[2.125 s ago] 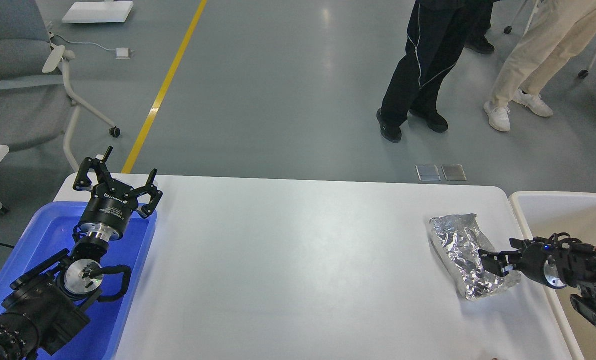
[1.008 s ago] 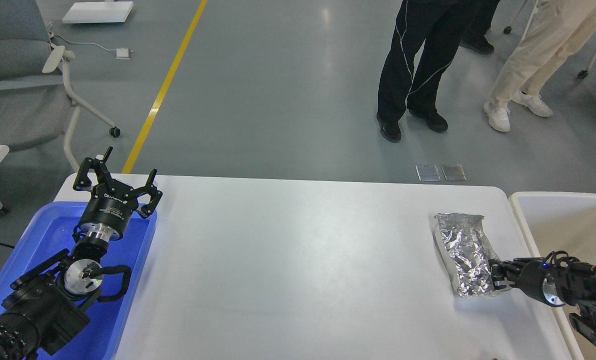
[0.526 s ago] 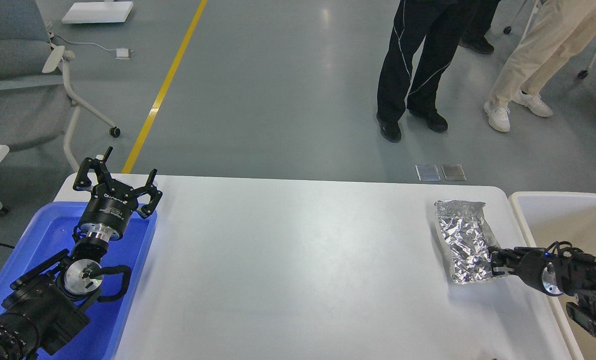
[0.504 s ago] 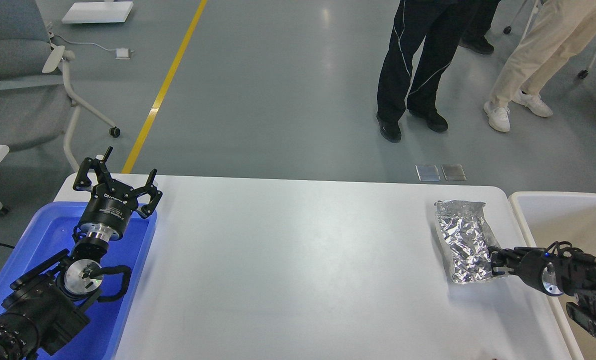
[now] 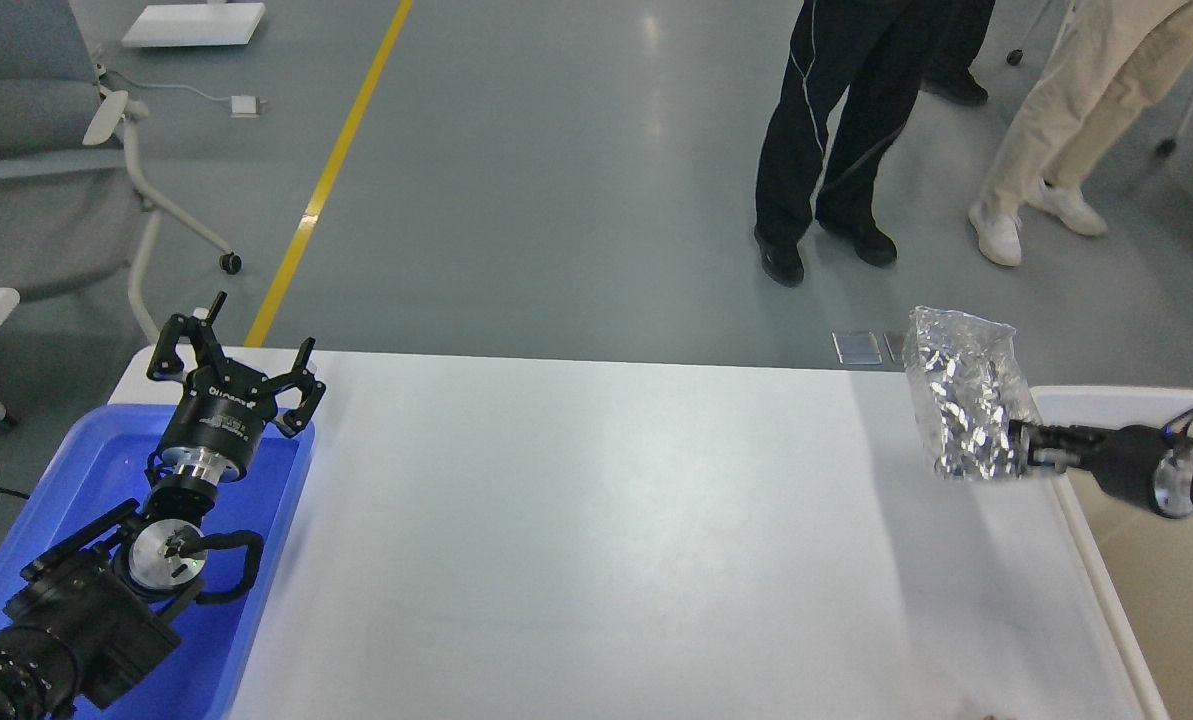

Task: Tidy desktop
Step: 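Lift the foil bag with the right gripper toward the white bin, then lower the foil bag into the white bin and open the right gripper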

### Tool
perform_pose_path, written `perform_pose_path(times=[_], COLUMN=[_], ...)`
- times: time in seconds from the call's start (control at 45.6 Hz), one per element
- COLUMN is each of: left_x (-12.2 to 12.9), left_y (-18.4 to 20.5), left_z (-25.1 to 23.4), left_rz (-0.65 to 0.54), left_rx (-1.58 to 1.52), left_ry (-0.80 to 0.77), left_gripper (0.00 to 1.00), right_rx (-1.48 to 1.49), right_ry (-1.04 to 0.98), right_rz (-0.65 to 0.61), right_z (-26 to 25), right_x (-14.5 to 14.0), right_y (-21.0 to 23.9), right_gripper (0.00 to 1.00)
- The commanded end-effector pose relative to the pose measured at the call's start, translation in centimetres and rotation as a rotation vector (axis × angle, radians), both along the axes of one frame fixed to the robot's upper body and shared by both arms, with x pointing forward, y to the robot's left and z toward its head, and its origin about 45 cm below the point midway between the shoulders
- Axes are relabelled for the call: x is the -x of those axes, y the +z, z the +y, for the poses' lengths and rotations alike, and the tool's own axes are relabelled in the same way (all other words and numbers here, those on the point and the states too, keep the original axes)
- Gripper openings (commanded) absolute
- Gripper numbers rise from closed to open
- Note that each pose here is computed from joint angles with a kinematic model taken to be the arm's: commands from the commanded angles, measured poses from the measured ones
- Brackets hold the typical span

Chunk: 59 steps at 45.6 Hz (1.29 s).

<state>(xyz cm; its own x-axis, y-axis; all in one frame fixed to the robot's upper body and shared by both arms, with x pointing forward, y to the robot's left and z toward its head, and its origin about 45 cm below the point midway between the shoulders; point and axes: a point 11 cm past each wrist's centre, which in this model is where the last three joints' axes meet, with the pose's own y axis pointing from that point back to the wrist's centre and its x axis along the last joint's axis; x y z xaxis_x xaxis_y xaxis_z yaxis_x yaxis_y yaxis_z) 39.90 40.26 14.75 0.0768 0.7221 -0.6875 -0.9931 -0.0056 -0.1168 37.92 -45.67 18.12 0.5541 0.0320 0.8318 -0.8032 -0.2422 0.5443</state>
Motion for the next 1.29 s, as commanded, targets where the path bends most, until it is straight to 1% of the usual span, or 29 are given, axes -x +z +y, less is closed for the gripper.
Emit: perform_pose_path(times=[0.0, 0.197, 0.351, 0.46, 0.592, 0.679, 0.789, 0.898, 1.008, 1.183, 1.271], left_x=[0.0, 0.1, 0.0, 0.0, 0.0, 0.0, 0.0, 0.0, 0.1, 0.0, 0.0], left_y=[0.0, -0.1, 0.0, 0.0, 0.0, 0.0, -0.1, 0.0, -0.1, 0.0, 0.0], left_z=[0.0, 0.0, 0.0, 0.0, 0.0, -0.1, -0.1, 0.0, 0.0, 0.0, 0.0], left_rz=[0.000, 0.001, 0.000, 0.000, 0.000, 0.000, 0.002, 0.000, 0.001, 0.000, 0.000], left_rx=[0.000, 0.000, 0.000, 0.000, 0.000, 0.001, 0.001, 0.000, 0.000, 0.000, 0.000], left_ry=[0.000, 0.000, 0.000, 0.000, 0.000, -0.001, 0.000, 0.000, 0.000, 0.000, 0.000], left_gripper=[1.00, 1.00, 1.00, 1.00, 1.00, 1.00, 1.00, 1.00, 1.00, 1.00, 1.00], right_rx=[-0.093, -0.218, -0.307, -0.340, -0.345, -0.343, -0.352, -0.385, -0.329, -0.193, -0.176], right_ry=[-0.030, -0.086, -0.119, -0.125, -0.134, -0.171, -0.289, -0.462, -0.586, -0.863, -0.988], right_rz=[-0.022, -0.021, -0.030, -0.030, -0.033, -0.052, -0.107, -0.166, -0.194, -0.181, -0.169], right_z=[-0.7, -1.7, -2.5, -2.7, -3.0, -4.2, -7.7, -12.4, -15.7, -20.4, -21.7], right_x=[-0.9, -1.3, -1.3, -1.2, -1.2, -1.2, -1.2, -0.3, 0.3, 2.4, 3.4], right_y=[7.4, 13.2, 16.6, 17.7, 17.8, 18.1, 18.9, 18.5, 17.9, 15.8, 14.7], right_gripper=[0.00, 0.00, 0.00, 0.00, 0.00, 0.00, 0.00, 0.00, 0.00, 0.00, 0.00])
